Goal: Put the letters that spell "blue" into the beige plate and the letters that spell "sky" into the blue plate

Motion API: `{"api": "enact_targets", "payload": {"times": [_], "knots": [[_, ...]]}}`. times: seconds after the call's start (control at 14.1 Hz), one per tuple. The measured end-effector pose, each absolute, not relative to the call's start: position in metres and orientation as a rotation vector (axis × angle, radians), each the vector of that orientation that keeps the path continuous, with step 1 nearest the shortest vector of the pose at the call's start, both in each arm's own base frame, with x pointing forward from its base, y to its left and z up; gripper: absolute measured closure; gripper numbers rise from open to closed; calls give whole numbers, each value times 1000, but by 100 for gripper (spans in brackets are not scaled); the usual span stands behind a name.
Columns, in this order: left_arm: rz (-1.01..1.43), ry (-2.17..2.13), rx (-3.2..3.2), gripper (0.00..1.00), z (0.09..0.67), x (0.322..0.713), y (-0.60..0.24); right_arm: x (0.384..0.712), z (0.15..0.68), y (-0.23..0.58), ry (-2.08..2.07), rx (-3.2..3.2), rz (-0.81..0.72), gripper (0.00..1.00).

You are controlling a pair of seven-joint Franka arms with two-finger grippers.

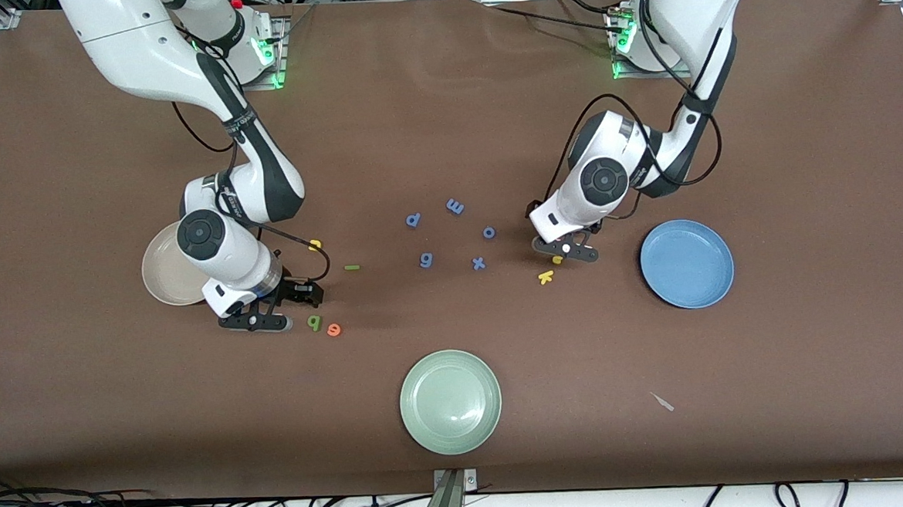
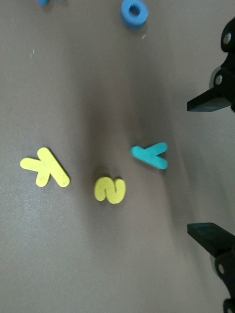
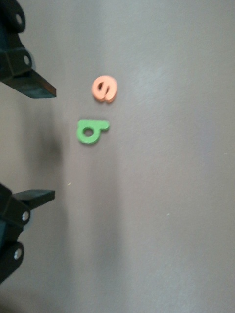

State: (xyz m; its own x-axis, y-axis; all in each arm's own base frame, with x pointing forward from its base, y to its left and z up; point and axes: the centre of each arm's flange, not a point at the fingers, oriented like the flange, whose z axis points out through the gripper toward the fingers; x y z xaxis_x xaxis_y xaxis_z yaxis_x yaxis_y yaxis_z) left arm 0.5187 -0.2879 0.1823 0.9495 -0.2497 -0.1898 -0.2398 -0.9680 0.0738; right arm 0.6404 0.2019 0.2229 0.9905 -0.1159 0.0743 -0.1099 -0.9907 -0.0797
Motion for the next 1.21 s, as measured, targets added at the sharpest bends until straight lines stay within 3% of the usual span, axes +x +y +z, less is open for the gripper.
{"api": "enact_targets", "payload": {"times": [0.57, 0.64, 0.92, 1.0, 1.21], "knots": [[-271, -392, 3055, 22, 167, 528, -297, 673, 188, 205, 224, -3058, 1, 17], [-268, -396, 3054, 28, 166, 528, -300, 676, 188, 206, 223, -3057, -2, 17], [-247, -411, 3052, 72, 172, 530, -307, 678, 182, 204, 229, -3060, 13, 23], [-242, -412, 3051, 72, 173, 531, -307, 678, 179, 204, 229, -3061, 18, 23], [-233, -412, 3053, 73, 174, 535, -303, 680, 180, 202, 233, -3062, 15, 52]]}}
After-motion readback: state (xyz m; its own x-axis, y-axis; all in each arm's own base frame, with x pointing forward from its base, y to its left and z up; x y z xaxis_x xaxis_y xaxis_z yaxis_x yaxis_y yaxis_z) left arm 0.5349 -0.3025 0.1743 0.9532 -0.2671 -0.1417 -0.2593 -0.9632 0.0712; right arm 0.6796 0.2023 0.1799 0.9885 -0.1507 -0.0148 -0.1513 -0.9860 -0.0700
